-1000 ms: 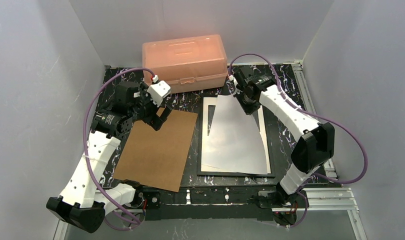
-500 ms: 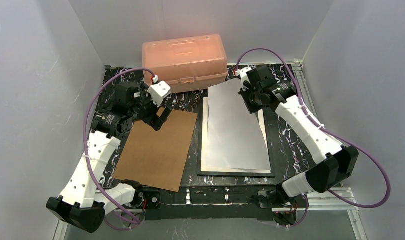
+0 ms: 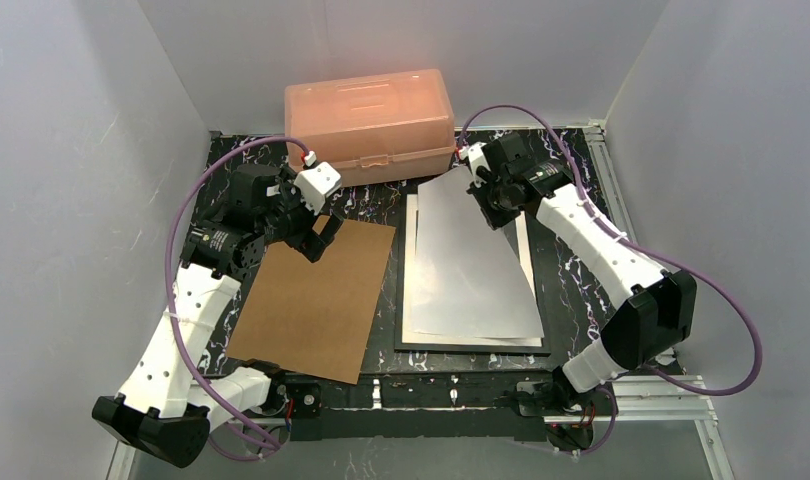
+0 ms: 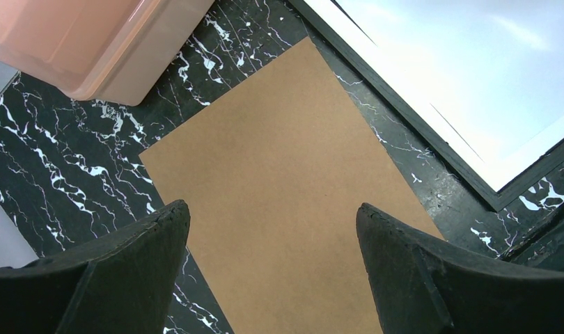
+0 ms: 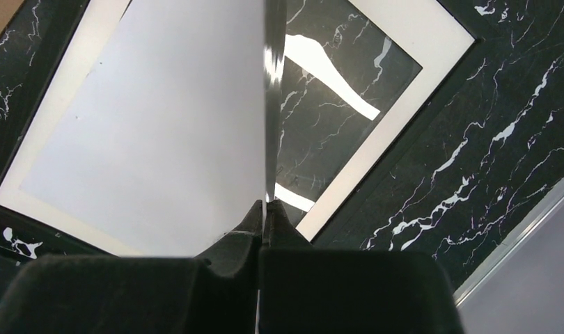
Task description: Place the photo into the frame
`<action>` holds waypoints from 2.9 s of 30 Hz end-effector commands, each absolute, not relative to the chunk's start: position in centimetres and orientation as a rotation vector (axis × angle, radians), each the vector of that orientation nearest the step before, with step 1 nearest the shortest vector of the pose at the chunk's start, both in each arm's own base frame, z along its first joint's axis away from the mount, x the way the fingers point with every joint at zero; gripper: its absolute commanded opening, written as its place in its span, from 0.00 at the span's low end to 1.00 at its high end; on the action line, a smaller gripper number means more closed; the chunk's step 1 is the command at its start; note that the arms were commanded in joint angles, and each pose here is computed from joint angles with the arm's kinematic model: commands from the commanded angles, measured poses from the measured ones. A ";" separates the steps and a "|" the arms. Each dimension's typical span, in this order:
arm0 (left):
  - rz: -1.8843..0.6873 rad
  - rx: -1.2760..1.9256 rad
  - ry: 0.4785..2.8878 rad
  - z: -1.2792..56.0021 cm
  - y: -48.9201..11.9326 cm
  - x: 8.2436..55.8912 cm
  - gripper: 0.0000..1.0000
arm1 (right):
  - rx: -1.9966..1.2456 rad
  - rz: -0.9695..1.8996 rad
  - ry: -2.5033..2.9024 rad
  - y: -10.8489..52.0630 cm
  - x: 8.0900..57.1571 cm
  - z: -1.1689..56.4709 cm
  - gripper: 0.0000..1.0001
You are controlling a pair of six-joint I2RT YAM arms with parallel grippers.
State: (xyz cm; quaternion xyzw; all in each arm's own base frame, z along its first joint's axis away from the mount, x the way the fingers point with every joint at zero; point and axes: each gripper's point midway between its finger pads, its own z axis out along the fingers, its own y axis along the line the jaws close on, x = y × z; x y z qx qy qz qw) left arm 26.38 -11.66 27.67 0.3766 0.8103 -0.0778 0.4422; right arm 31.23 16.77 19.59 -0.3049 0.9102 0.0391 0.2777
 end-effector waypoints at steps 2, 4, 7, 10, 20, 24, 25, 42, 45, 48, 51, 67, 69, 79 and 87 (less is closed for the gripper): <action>-0.186 0.939 2.002 27.9 -11.4 25.9 0.87 | -0.831 0.176 2.289 17.6 32.3 23.7 0.01; -0.190 0.940 2.002 27.8 -11.5 25.9 0.87 | -0.824 0.187 2.265 17.3 32.0 24.7 0.01; -0.199 0.941 2.003 27.8 -11.7 26.0 0.87 | -0.819 0.213 2.235 17.0 31.2 25.7 0.01; -0.208 0.942 2.001 27.9 -11.8 26.0 0.87 | -0.830 0.269 2.199 17.2 30.0 26.3 0.01; -0.209 0.938 1.998 28.4 -11.8 25.9 0.86 | -0.862 0.401 2.128 18.1 28.5 26.6 0.01; -0.208 0.939 1.995 28.6 -11.8 25.9 0.86 | -0.841 0.424 2.097 18.2 28.4 27.8 0.01; -0.207 0.938 1.993 28.7 -11.8 25.9 0.86 | -0.838 0.429 2.091 18.2 28.4 28.0 0.01; -0.219 0.937 1.989 29.0 -12.0 25.9 0.86 | -0.802 0.522 2.211 18.9 27.8 25.7 0.01; -0.219 0.939 1.988 29.0 -12.0 25.9 0.86 | -0.775 0.444 2.246 17.8 28.2 25.1 0.01; -0.223 0.940 1.988 28.9 -12.0 25.9 0.86 | -0.752 0.366 2.274 16.5 28.4 24.8 0.01; -0.227 0.936 1.990 28.9 -12.1 26.0 0.86 | -0.749 0.339 2.288 16.1 28.4 24.4 0.01; -0.223 0.933 1.990 28.8 -12.0 25.9 0.85 | -0.727 0.284 2.225 16.3 30.9 21.6 0.01; -0.224 0.934 1.989 28.8 -12.0 25.8 0.85 | -0.731 0.316 2.181 16.8 31.1 22.1 0.01; -0.224 0.940 1.997 28.5 -12.0 25.8 0.85 | -0.785 0.398 2.112 17.5 29.5 21.9 0.01; -0.232 0.942 1.992 28.7 -12.1 25.7 0.85 | -0.752 0.417 2.082 16.7 27.6 23.3 0.01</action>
